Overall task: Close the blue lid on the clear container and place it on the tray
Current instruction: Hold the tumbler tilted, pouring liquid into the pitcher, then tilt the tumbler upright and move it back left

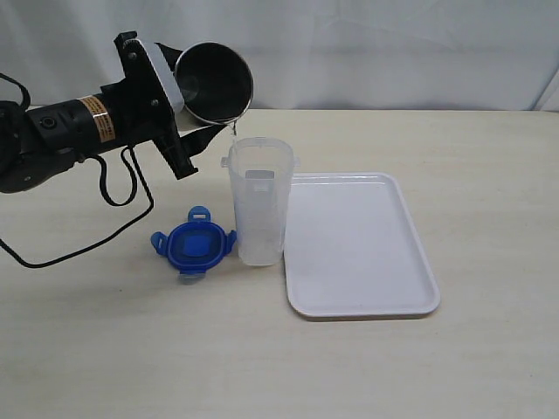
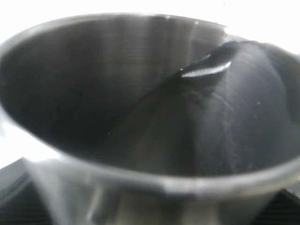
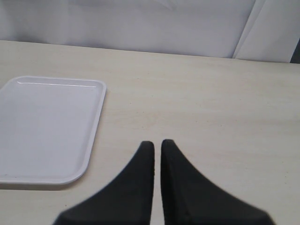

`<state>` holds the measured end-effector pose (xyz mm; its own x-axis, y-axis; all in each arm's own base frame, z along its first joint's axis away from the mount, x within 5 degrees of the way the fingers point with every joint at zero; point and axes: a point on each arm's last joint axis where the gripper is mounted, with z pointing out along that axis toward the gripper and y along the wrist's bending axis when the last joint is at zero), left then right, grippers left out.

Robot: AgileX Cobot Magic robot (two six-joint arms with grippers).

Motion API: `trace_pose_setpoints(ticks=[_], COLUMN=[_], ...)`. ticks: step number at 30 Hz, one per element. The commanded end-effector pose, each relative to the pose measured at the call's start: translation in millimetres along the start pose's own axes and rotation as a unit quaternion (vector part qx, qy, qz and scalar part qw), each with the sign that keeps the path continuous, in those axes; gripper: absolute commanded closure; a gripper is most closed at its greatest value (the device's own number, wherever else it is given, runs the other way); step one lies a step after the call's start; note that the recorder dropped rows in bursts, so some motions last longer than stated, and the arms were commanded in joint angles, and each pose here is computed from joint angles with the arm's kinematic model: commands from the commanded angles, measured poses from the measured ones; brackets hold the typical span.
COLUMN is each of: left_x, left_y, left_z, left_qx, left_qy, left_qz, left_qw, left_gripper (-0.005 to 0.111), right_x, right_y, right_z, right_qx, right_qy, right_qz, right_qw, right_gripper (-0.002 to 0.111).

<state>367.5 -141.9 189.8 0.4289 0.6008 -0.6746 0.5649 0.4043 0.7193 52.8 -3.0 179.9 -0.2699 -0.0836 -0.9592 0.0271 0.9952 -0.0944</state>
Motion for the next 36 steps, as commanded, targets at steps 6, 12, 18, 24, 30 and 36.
trace_pose_setpoints(ticks=[6, 12, 18, 24, 30, 36], left_x=[-13.0, -13.0, -11.0, -1.5, 31.0, 70.3], left_y=[14.0, 14.0, 17.5, 32.8, 59.2, 69.6], left_z=[-0.4, -0.4, -0.6, -3.7, -5.3, 3.3], left_qx=[-0.034, -0.031, -0.048, -0.141, -0.197, -0.208], left_qy=[-0.033, -0.036, -0.032, -0.018, 0.028, 0.045], left_qz=[-0.014, -0.095, -0.206, -0.305, -0.391, -0.400], left_qw=[0.999, 0.994, 0.977, 0.942, 0.899, 0.891], left_gripper=[0.107, 0.107, 0.107, 0.107, 0.107, 0.107], right_x=[-1.2, -1.2, -1.2, -1.2, -1.2, -1.2], right_y=[-0.3, -0.3, -0.3, -0.3, -0.3, -0.3], right_z=[-0.1, -0.1, -0.1, -0.1, -0.1, -0.1], right_qx=[0.002, 0.002, 0.002, 0.002, 0.002, 0.002], right_qy=[0.000, 0.000, 0.000, 0.000, 0.000, 0.000], right_qz=[0.001, 0.001, 0.001, 0.001, 0.001, 0.001], right_qw=[1.000, 1.000, 1.000, 1.000, 1.000, 1.000], right_gripper=[0.103, 0.103, 0.103, 0.103, 0.103, 0.103])
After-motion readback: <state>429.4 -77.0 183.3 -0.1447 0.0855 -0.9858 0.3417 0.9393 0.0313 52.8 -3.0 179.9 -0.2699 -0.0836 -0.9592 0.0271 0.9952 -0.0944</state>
